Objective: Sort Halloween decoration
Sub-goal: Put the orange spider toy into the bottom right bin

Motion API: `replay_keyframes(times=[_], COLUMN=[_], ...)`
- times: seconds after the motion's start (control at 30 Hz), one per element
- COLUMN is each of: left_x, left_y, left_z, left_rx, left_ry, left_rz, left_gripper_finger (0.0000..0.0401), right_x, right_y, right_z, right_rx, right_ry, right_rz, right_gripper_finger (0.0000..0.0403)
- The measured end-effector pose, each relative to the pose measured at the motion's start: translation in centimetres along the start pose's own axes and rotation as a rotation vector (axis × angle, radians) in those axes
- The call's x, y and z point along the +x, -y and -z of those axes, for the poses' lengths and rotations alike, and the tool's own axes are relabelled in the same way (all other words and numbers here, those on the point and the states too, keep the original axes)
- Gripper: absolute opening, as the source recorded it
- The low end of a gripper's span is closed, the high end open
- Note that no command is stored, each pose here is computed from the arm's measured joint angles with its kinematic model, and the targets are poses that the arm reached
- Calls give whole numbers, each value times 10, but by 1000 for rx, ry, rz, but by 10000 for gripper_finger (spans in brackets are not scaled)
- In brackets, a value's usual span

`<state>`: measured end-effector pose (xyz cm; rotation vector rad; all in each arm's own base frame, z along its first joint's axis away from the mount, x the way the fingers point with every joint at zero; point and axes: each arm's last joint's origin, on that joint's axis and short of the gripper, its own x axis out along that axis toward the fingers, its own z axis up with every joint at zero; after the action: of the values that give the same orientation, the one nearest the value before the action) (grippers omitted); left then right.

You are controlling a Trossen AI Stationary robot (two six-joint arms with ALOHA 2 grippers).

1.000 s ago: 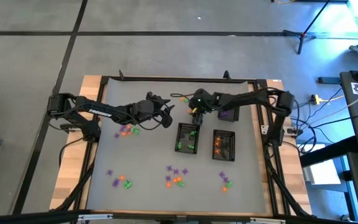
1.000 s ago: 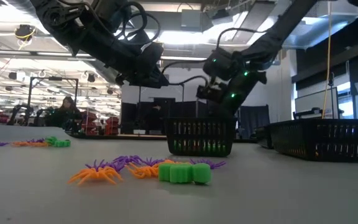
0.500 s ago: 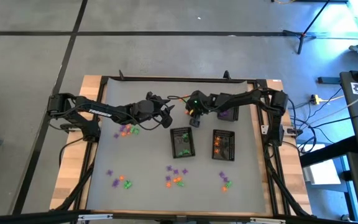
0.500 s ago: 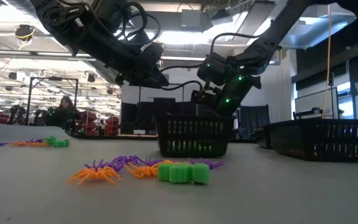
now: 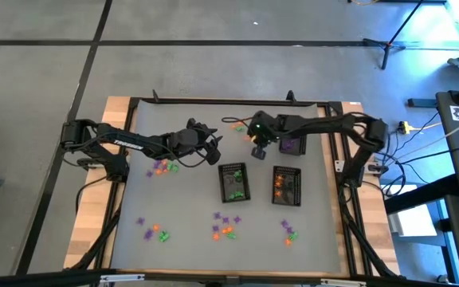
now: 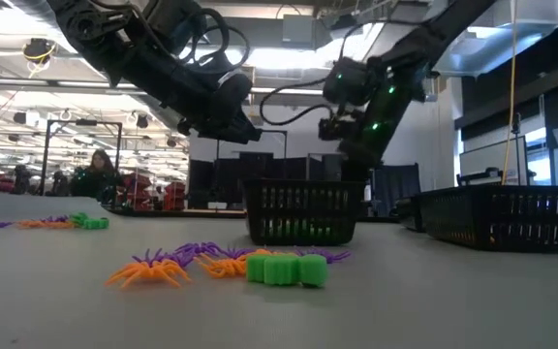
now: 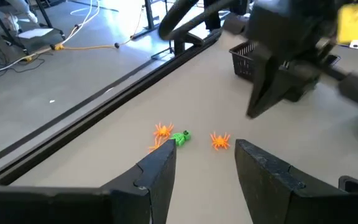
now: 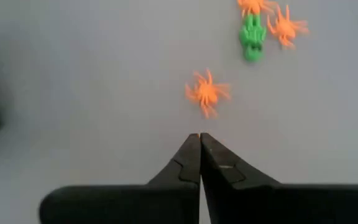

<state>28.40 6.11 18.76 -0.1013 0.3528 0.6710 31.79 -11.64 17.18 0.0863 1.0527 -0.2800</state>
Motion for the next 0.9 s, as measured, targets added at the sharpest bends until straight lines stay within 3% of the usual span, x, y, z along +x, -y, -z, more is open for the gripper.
replay_keyframes(times=[0.2, 0.4, 0.9], left_x=[0, 0, 0], left_y=[0, 0, 0], left_z=[0, -1, -3], left_rx=[-1, -9, -12], left_ry=[0, 7, 25], left_rz=[1, 3, 7], left_gripper_finger=[157, 157, 157], right_x=[-25, -10, 54], right_y=[-19, -23, 28], right_z=[7, 14, 27], right_rx=[-41, -43, 82], right_ry=[18, 149, 175], right_rz=[4, 9, -71], right_gripper_finger=[4, 16, 107])
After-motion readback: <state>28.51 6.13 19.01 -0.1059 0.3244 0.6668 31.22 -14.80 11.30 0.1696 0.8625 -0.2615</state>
